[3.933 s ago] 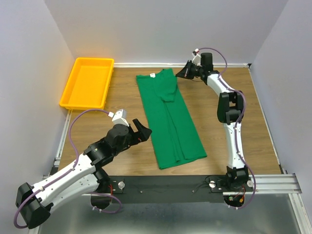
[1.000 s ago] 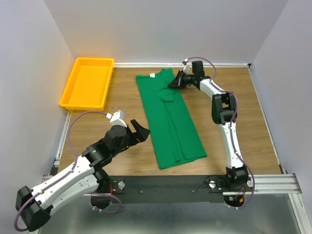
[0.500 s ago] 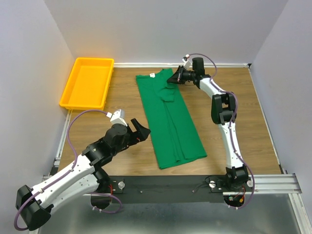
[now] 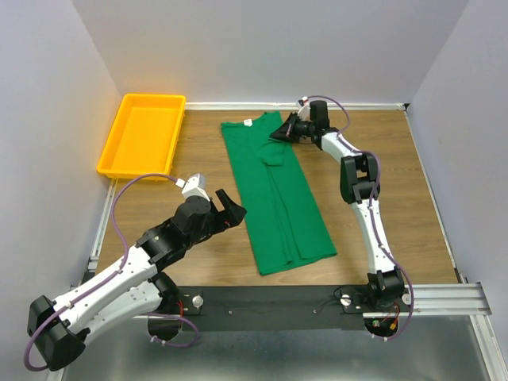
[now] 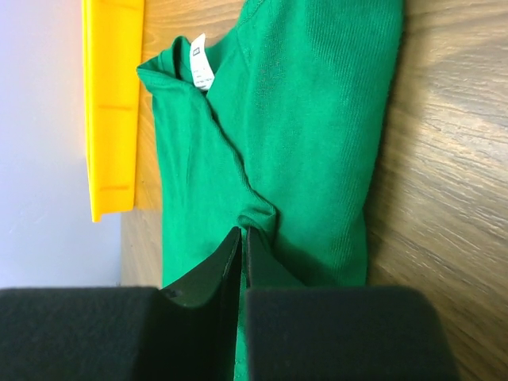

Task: Fold and stack the t-shirts
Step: Fold the tshirt

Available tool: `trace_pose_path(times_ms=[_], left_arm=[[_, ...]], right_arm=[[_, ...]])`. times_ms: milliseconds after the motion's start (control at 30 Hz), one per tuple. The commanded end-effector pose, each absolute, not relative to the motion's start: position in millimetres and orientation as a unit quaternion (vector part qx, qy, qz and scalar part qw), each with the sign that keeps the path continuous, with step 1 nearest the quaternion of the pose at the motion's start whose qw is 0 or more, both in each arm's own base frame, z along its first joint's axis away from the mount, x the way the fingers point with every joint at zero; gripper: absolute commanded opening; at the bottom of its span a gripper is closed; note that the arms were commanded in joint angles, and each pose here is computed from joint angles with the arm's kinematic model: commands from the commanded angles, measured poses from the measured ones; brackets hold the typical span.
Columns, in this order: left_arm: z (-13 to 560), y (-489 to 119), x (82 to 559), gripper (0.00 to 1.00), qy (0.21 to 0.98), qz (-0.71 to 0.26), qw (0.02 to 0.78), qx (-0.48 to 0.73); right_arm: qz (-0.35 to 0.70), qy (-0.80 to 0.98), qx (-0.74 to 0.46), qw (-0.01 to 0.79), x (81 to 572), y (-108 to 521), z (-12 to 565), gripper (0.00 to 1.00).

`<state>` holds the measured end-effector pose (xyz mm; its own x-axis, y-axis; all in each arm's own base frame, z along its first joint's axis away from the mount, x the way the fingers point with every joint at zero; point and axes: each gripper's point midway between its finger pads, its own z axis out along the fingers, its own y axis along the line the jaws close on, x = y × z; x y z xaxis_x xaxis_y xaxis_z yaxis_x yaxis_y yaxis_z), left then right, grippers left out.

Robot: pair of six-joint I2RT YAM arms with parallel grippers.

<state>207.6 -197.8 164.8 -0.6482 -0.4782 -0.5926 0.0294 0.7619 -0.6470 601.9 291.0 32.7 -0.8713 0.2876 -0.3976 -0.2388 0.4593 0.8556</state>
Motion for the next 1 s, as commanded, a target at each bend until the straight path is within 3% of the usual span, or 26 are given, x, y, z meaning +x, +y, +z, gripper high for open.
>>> trace_pose_path(times_ms=[0,333,467,567,600,667,700,800,867,900,933,967], left_arm=[[174.1,-199.8,209.3,0.96,0.849,-0.323,0.399,-0.128],[176.0,-196.1,207.8,0.96,0.840,-0.331,0.407,-0.136],[183.7,-199.4,212.0,0.96,0.829,-0.345,0.419,-0.135],[193.2,-207.5,216.4,0.96,0.818,-0.359,0.435,-0.109],[197.4,-211.8,219.3,0.96,0.816,-0.361,0.441,-0.095],[210.6,-223.4,221.6,0.96,0.807,-0.369,0.459,-0.035],[215.1,-228.4,222.4,0.96,0.805,-0.368,0.465,-0.006],[216.6,-244.6,223.1,0.95,0.814,-0.345,0.457,0.095],[198.2,-253.6,212.8,0.89,0.840,-0.328,0.404,0.153],[189.5,-254.3,207.5,0.84,0.847,-0.317,0.387,0.178],[179.3,-256.8,200.0,0.82,0.856,-0.310,0.363,0.197],[164.5,-257.1,179.9,0.81,0.869,-0.299,0.328,0.220]], right_arm=[[0.491,0.834,0.042,0.246,602.7,295.3,0.5,0.13],[0.438,0.838,-0.031,0.323,608.0,292.6,42.0,0.22],[0.451,0.808,-0.083,0.371,606.0,295.6,116.6,0.25],[0.466,0.777,-0.128,0.404,596.4,294.2,178.5,0.34],[0.470,0.757,-0.148,0.428,588.7,288.6,219.8,0.47],[0.493,0.732,-0.210,0.420,563.1,286.2,237.7,0.59],[0.503,0.712,-0.240,0.428,548.0,279.6,264.1,0.71],[0.560,0.659,-0.344,0.367,482.8,261.0,246.8,0.78],[0.539,0.587,-0.435,0.419,439.1,241.7,276.5,0.92],[0.542,0.630,-0.403,0.383,414.3,225.7,235.4,1.00],[0.506,0.641,-0.427,0.388,397.3,219.2,234.4,1.00],[0.344,0.613,-0.561,0.436,404.2,203.3,213.6,1.00]])
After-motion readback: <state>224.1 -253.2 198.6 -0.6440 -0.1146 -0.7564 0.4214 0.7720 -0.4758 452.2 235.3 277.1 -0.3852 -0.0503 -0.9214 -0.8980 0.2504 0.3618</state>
